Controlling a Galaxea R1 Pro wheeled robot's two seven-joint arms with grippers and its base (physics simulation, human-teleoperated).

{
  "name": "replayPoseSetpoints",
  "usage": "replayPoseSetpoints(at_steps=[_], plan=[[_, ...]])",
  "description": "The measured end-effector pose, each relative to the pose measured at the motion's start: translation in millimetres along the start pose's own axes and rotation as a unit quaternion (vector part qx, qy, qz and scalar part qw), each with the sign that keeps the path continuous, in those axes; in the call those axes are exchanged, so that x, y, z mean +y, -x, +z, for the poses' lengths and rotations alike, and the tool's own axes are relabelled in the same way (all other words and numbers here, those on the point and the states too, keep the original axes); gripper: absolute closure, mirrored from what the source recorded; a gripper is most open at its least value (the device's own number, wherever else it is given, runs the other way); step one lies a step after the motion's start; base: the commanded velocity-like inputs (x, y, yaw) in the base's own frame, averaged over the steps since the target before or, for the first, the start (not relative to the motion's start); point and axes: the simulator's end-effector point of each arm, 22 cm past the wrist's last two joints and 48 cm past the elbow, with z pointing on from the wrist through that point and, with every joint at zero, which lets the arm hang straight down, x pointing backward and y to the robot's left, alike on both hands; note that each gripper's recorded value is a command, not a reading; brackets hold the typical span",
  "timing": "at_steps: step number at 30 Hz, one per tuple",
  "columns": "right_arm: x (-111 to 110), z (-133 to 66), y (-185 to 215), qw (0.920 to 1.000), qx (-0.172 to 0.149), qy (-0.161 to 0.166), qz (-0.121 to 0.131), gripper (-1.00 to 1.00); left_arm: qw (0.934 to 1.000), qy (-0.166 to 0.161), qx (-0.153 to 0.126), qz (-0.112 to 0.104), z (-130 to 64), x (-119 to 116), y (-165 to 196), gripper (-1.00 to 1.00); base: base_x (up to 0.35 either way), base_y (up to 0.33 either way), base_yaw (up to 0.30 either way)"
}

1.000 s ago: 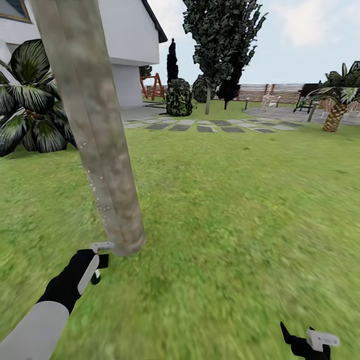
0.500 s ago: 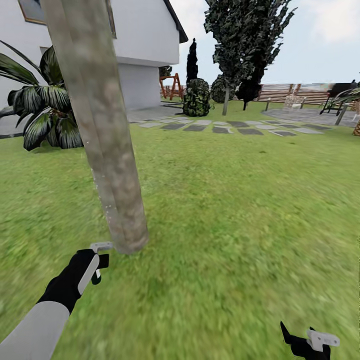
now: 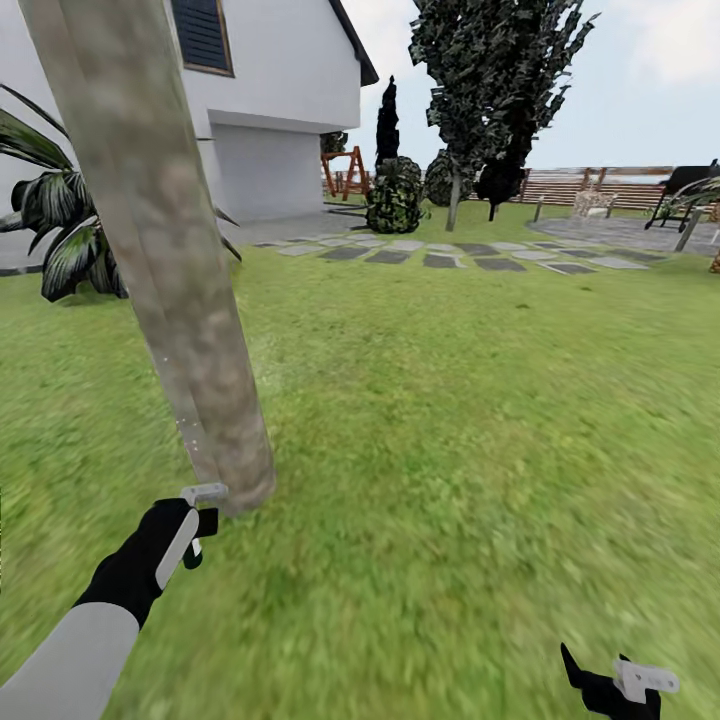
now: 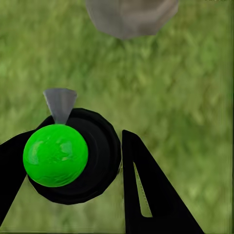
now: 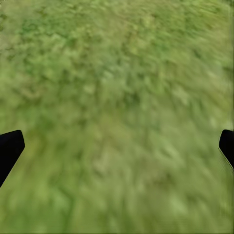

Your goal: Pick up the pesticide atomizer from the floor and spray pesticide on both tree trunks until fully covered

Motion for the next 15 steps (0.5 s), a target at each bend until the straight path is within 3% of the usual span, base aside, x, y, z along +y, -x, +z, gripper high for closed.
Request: replayPoseSetpoints(at_steps=[15], plan=[[0.0, 0.0, 0.0, 1.0000, 0.000, 0.000, 0.000, -1.00, 1.0000, 0.000, 0.000, 0.000, 0.0, 0.2, 0.1, 1.00, 0.095, -0.278, 0.274]])
